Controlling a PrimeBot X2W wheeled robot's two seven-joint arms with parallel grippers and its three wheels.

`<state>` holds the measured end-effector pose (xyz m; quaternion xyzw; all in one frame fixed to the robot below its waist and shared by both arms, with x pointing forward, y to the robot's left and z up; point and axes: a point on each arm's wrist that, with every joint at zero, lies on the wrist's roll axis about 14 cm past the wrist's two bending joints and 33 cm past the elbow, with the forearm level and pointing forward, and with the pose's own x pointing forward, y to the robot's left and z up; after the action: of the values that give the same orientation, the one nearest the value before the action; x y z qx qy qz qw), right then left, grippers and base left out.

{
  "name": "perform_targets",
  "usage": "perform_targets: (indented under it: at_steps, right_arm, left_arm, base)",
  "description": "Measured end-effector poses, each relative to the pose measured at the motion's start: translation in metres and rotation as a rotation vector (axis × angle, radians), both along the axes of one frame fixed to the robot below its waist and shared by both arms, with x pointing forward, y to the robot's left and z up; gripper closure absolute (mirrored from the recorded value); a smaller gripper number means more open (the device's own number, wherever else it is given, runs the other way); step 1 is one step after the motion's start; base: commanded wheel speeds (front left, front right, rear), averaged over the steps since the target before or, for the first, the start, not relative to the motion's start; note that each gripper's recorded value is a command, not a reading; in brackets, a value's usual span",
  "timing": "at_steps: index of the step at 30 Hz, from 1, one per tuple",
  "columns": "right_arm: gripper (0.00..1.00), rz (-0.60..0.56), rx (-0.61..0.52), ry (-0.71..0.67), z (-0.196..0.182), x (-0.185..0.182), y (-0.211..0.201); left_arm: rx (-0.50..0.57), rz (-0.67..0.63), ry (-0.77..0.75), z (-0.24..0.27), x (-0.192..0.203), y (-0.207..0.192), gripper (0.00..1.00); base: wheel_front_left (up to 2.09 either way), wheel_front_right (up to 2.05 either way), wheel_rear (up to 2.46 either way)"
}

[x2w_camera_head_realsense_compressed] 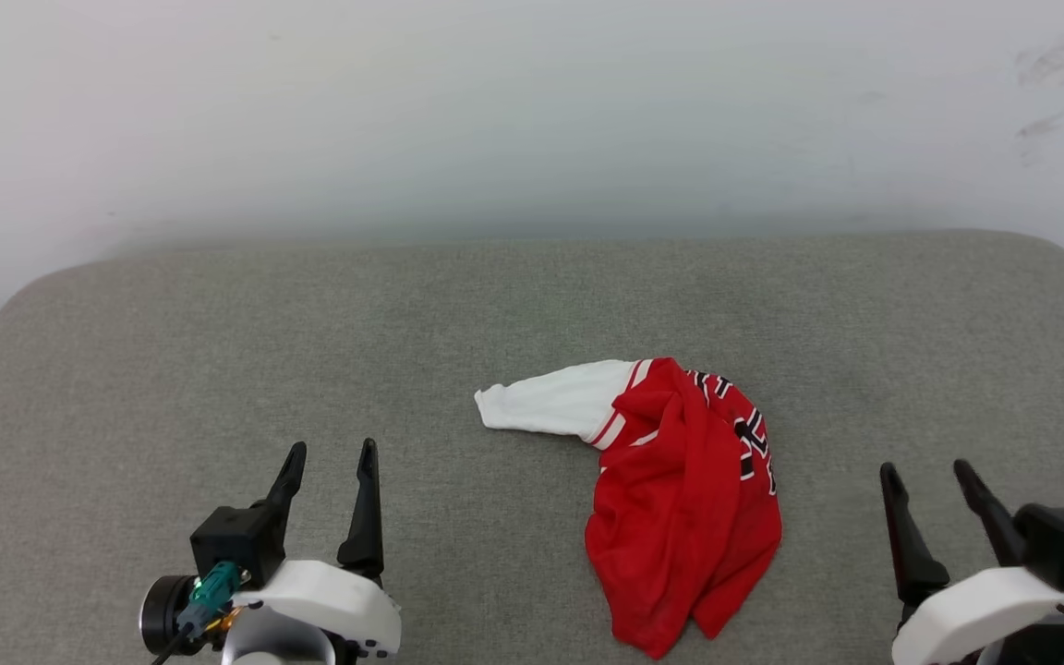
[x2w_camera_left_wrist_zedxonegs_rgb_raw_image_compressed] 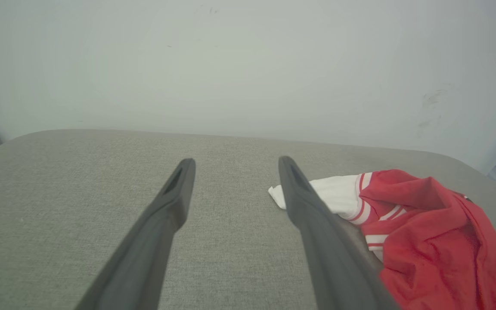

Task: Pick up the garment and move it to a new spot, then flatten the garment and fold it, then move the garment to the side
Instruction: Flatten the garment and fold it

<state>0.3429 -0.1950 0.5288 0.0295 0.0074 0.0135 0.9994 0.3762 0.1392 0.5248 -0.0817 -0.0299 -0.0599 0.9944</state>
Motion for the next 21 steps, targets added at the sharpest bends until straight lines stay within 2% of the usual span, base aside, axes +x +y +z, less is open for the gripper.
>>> perform_targets:
  at_steps: [5,11,15,20,21]
  right_arm:
    - [0.0,0.056,0.024,0.237,-0.037,0.012,0.014]
    - [0.0,0.219,0.035,0.473,-0.061,0.027,0.056]
    - [0.0,0.314,0.024,0.585,-0.075,0.036,0.081]
    - [0.0,0.374,0.04,0.68,-0.096,0.041,0.1]
    - [0.16,0.384,0.044,0.69,-0.098,0.041,0.104]
  left_arm:
    - [-0.014,0.001,0.001,0.0,0.004,-0.001,0.0]
    - [-0.016,-0.003,0.0,-0.001,0.013,-0.003,0.0]
    - [-0.015,0.002,0.014,-0.008,0.017,0.0,0.0]
    - [-0.019,0.004,0.035,-0.016,0.02,0.0,0.0]
    - [-0.019,0.004,0.037,-0.017,0.021,0.001,0.0]
  base:
    - [0.0,0.0,0.0]
    - [0.0,0.0,0.0]
    - [0.0,0.0,0.0]
    - [0.0,0.0,0.0]
    - [0.0,0.0,0.0]
